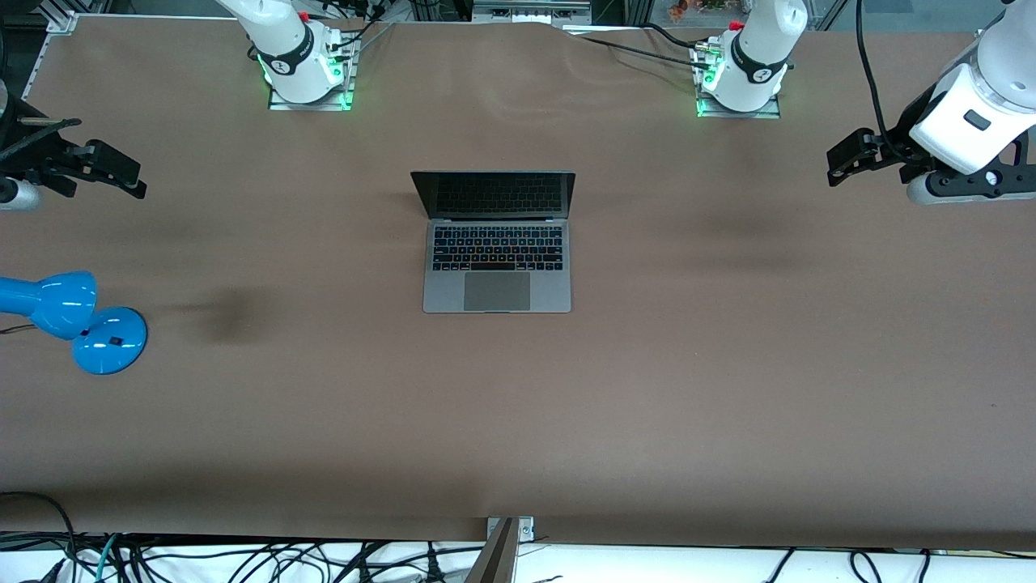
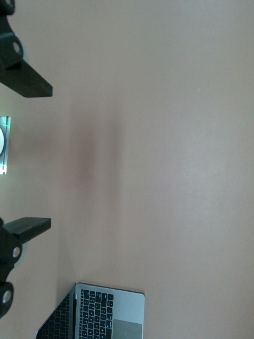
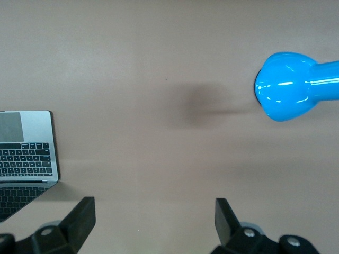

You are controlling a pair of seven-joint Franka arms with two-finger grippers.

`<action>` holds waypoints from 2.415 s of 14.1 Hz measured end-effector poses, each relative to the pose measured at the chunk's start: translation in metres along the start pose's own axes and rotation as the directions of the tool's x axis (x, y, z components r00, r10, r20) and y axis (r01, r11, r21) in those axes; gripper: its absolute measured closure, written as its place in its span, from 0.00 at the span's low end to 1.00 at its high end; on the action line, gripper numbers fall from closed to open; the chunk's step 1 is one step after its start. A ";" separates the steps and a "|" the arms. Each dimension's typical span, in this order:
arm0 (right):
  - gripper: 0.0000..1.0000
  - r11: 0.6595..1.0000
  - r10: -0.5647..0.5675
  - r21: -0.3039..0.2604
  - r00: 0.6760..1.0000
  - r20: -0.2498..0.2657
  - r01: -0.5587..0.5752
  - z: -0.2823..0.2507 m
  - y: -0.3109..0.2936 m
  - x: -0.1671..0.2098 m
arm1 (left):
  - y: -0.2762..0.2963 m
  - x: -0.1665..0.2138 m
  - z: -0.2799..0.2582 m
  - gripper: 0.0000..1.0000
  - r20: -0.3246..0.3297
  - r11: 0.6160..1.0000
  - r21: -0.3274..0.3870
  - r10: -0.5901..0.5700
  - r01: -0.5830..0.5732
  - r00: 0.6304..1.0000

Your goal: Close laptop with both arms from behind

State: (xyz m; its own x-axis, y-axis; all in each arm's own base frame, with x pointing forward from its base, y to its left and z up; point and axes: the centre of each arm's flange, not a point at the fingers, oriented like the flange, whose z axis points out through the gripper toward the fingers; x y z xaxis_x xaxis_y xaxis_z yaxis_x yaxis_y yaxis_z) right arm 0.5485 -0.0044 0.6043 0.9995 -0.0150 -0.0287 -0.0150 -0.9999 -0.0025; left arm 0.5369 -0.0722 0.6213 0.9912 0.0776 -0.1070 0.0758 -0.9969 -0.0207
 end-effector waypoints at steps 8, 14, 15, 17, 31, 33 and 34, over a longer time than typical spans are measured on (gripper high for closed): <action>0.00 1.000 0.000 0.000 1.000 0.000 0.000 0.000 0.000 0.000 | 0.042 -0.011 0.009 0.00 0.029 0.997 0.009 0.077 -0.077 0.997; 0.00 1.000 0.000 0.000 1.000 0.000 0.000 0.000 0.000 0.000 | 0.114 -0.041 0.013 0.00 0.058 0.997 0.001 0.078 -0.079 0.995; 0.00 1.000 0.000 0.000 1.000 0.000 0.000 0.000 0.000 0.000 | 0.129 -0.048 0.015 0.00 0.062 0.997 0.004 0.074 -0.075 0.995; 0.00 1.000 -0.001 0.000 1.000 0.000 0.001 0.000 0.000 0.000 | 0.160 -0.065 0.019 0.00 0.079 0.998 -0.009 0.055 -0.054 0.995; 0.00 0.999 -0.035 -0.002 0.999 0.023 0.035 0.006 -0.019 -0.001 | 0.283 -0.146 0.056 0.00 0.193 0.996 -0.083 -0.026 0.042 0.981; 0.00 0.997 -0.071 -0.003 0.996 0.060 0.071 0.016 -0.037 -0.001 | 0.292 -0.147 0.077 0.00 0.255 0.995 -0.084 -0.037 0.061 0.966; 0.00 0.996 -0.091 -0.005 0.991 0.100 0.092 0.025 -0.049 -0.002 | 0.299 -0.150 0.089 0.00 0.286 0.995 -0.075 -0.042 0.066 0.957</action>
State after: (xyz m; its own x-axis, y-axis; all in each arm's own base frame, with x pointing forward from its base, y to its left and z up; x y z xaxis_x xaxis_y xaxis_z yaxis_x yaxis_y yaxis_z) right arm 0.5466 0.0445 0.5794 0.9888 0.0761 -0.1284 0.0766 -0.9971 -0.0005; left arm 0.4011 -0.3810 0.5426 0.9148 0.1194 -0.3859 0.1485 -0.9878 0.0465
